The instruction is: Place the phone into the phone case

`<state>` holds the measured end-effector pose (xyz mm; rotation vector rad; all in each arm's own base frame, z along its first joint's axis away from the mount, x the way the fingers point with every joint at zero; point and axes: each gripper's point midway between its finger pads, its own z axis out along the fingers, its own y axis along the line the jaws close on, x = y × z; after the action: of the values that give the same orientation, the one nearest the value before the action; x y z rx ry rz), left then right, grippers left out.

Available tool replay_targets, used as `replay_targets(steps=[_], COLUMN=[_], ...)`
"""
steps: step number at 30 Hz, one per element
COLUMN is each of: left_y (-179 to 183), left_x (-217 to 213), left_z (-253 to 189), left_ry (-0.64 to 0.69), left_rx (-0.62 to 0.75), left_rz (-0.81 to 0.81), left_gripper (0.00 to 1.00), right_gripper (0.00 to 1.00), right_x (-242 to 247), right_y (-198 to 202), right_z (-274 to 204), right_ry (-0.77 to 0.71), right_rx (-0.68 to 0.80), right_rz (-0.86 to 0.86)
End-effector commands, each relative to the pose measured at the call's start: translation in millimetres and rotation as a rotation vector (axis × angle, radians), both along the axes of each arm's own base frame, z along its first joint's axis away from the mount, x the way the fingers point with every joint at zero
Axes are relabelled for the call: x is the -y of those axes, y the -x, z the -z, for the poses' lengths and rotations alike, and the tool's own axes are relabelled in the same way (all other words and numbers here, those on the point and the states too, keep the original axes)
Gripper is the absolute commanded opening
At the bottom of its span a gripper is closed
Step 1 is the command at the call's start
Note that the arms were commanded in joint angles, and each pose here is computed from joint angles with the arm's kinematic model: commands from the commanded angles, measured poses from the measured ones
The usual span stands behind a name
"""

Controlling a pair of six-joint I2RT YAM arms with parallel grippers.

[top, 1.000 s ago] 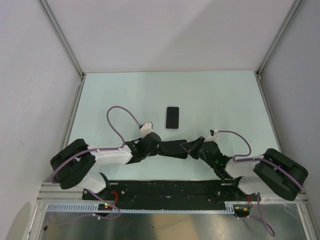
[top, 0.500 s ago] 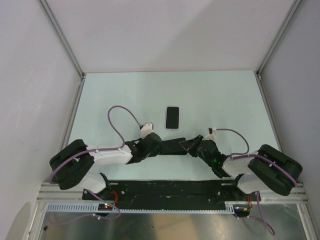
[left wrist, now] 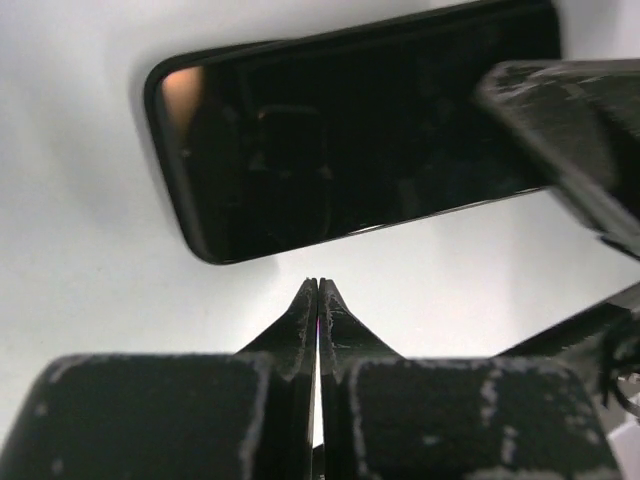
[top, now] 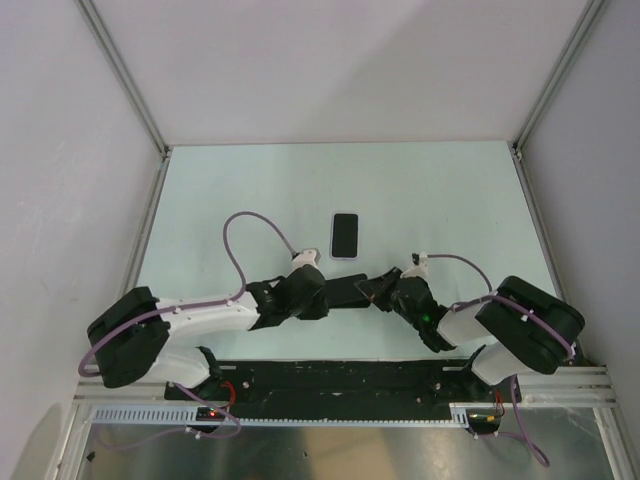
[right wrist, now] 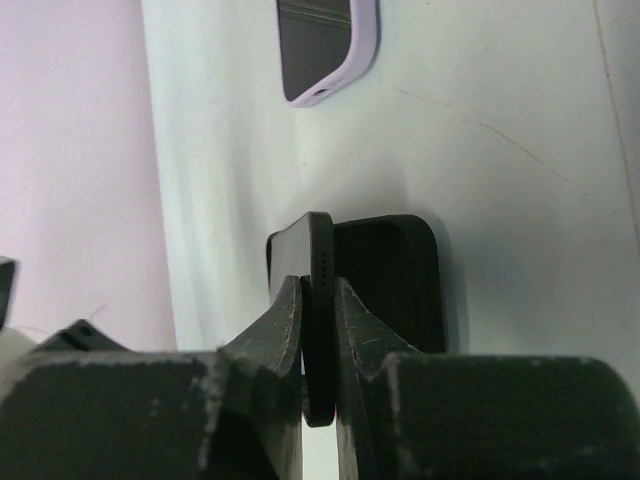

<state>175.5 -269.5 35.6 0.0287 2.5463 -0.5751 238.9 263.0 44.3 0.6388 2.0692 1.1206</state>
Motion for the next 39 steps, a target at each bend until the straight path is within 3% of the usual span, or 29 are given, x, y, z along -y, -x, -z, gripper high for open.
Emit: replay_targets(steps=[1, 13, 20, 30, 39], left_y=[-8.8, -19.7, -25.1, -36.9, -36.5], left_x=[26.4, 15.7, 12.1, 3.2, 4.1], left_z=[-40.4, -49.1, -43.6, -41.3, -36.3], left_ry=[0.144, 0.144, 0.123, 0.086, 0.052], left_rx=[0.048, 0.068, 0.061, 0.073, 0.067], left_rz=[0.031, 0.008, 0.006, 0.009, 0.054], left_gripper=[0.01, 0.01, 0.01, 0.02, 0.09], right_gripper=[0.17, 0.42, 0.44, 0.44, 0.47], right_x=[39.7, 46.3, 52.3, 58.7, 48.9], right_y=[52.6, 46.7, 38.6, 39.5, 24.4], right_z=[84.8, 54.6, 29.3, 31.0, -1.8], right_ry=[0.348, 0.362, 0.418, 0.529, 0.511], right_rx=[-0.214, -0.194, -0.160, -0.205, -0.137], right_rz=[-0.149, -0.133, -0.119, -0.154, -0.177])
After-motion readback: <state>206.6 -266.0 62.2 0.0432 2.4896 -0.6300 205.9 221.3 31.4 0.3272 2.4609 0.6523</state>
